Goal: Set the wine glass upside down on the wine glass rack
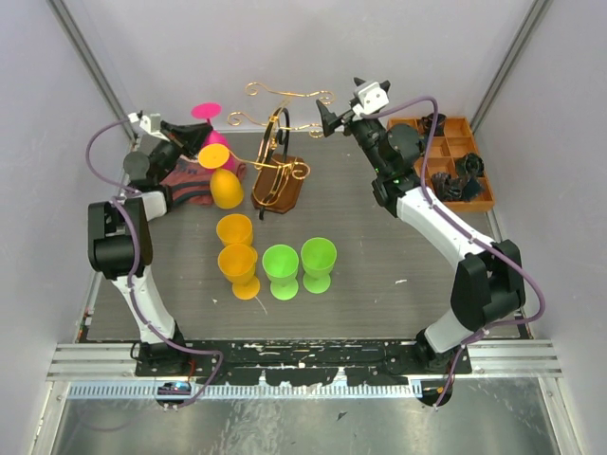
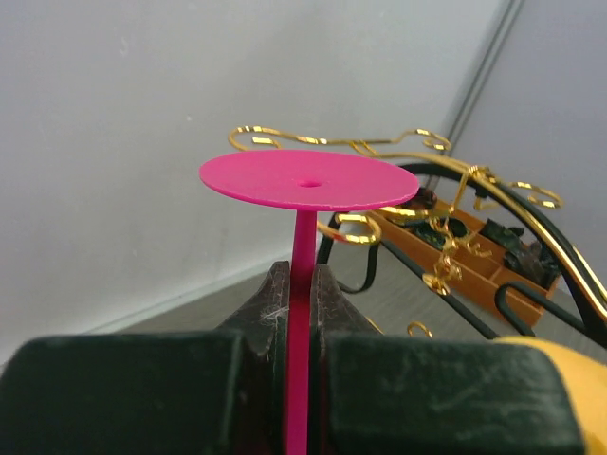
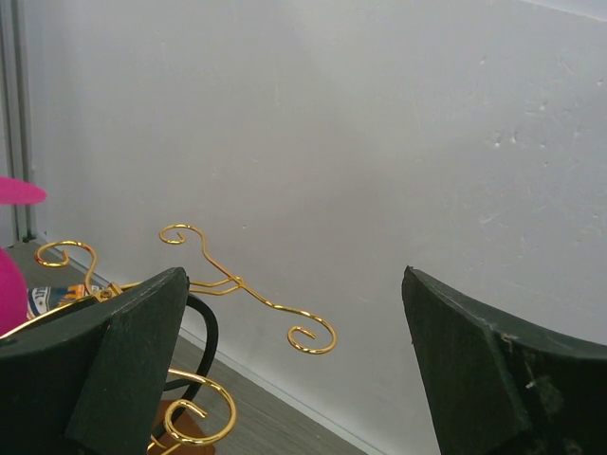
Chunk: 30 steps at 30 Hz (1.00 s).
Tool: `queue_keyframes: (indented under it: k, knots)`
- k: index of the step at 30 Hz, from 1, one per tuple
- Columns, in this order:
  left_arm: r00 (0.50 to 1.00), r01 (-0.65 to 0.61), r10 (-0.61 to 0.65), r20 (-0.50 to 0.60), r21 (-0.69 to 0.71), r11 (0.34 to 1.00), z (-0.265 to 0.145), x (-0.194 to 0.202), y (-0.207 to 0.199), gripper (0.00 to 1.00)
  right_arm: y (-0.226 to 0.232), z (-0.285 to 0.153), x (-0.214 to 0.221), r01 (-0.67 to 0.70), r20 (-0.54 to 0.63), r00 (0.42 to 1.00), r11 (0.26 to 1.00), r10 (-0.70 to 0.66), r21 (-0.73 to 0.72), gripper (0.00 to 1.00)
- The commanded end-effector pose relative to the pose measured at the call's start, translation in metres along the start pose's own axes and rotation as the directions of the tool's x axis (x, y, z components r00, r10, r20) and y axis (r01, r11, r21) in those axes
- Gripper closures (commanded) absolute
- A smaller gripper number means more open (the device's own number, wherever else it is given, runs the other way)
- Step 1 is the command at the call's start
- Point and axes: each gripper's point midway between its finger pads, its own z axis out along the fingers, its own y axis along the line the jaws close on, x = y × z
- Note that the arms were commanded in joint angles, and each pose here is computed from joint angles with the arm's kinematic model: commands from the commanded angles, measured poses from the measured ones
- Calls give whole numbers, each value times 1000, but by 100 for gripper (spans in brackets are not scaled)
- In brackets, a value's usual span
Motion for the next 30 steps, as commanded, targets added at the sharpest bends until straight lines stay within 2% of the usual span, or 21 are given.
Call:
queue_keyframes:
  k: [1, 8, 17, 30]
  knots:
    - [998, -69, 69, -5, 75, 995, -4, 1, -27, 100, -10, 5, -23, 14, 66, 998, 1000, -15, 12, 0]
    - [995, -73, 80, -60, 114, 991, 1, 29, -45, 100, -12, 8, -18, 23, 63, 998, 1000, -23, 4, 0]
    - [992, -62, 82, -100, 194, 979, 26, 59, -69, 100, -16, 9, -11, 24, 50, 998, 1000, -24, 10, 0]
    - [993, -89, 96, -69, 96, 991, 43, 66, -40, 100, -14, 9, -3, 20, 31, 999, 1000, -19, -4, 0]
